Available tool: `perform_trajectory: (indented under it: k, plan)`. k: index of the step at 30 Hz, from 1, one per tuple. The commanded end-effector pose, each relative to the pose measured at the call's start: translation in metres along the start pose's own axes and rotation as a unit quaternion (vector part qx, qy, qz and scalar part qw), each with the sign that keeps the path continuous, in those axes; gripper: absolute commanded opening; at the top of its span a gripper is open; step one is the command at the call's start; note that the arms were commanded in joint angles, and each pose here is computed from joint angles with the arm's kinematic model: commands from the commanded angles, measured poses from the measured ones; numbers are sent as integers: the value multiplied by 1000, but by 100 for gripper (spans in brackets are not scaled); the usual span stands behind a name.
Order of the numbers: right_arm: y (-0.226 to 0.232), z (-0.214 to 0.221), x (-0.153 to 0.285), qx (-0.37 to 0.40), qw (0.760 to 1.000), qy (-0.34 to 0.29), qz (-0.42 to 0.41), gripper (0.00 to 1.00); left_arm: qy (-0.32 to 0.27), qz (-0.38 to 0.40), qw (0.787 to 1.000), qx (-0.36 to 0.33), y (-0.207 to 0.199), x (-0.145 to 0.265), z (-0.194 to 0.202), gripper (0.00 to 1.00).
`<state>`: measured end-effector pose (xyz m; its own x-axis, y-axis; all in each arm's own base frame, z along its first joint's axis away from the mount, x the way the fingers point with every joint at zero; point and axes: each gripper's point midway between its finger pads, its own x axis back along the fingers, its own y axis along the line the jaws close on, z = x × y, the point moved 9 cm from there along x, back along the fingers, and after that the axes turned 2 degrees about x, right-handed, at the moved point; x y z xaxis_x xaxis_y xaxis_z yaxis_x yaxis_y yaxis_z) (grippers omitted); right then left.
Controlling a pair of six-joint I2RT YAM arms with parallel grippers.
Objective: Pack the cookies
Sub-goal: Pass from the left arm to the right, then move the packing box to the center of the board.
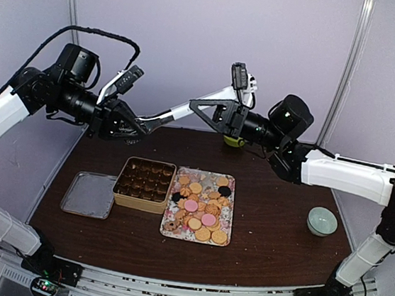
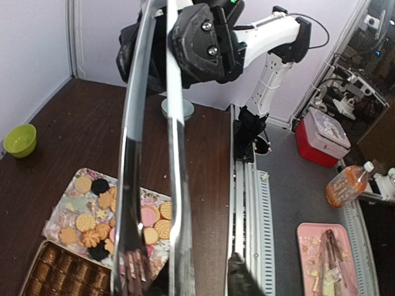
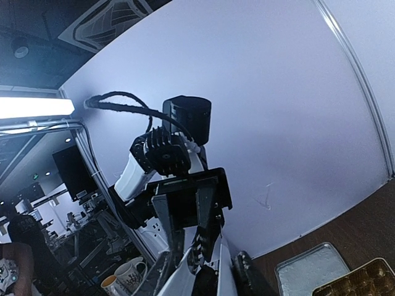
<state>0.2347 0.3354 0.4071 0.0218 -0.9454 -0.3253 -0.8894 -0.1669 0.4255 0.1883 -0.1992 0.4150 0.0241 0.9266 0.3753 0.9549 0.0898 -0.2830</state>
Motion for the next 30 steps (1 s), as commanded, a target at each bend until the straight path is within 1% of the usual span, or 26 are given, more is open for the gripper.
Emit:
perform_trajectory:
  k: [1, 3, 5, 6, 9, 10, 11, 12, 15, 17, 19, 22, 26, 30]
  plan:
    - [20, -12, 10, 33, 999, -5, 11, 24, 15, -53, 997, -46, 2, 7, -6, 48]
    - [19, -12, 14, 41, 999, -6, 31, 23, 33, -86, 994, -51, 7, 10, -4, 69]
    - [17, -12, 20, 50, 997, -3, 50, 22, 54, -107, 992, -51, 10, 12, 1, 81]
    - [17, -11, 23, 52, 997, 1, 58, 21, 61, -117, 990, -53, 12, 13, 3, 85]
    - [15, -8, 30, 66, 994, 15, 90, 21, 86, -151, 983, -54, 17, 19, 11, 90]
    - [14, -6, 33, 73, 991, 24, 106, 21, 92, -166, 981, -50, 20, 22, 14, 91]
    - [12, -3, 36, 77, 988, 37, 125, 21, 98, -183, 977, -45, 23, 26, 17, 95]
    - [9, 2, 40, 82, 984, 53, 150, 21, 105, -201, 973, -38, 28, 30, 20, 97]
    - [3, 12, 54, 104, 966, 88, 221, 22, 151, -265, 952, -23, 45, 47, 32, 98]
    - [-2, 19, 64, 116, 953, 101, 260, 22, 194, -275, 942, -6, 56, 59, 45, 98]
    - [-5, 26, 73, 122, 943, 113, 287, 22, 225, -285, 931, 31, 68, 73, 59, 98]
    - [-10, 39, 84, 123, 931, 129, 319, 22, 255, -333, 902, 98, 92, 101, 82, 98]
    - [-15, 59, 94, 127, 917, 144, 350, 21, 254, -392, 870, 159, 113, 135, 106, 98]
    - [-19, 79, 93, 139, 899, 164, 382, 21, 234, -428, 853, 185, 115, 157, 122, 98]
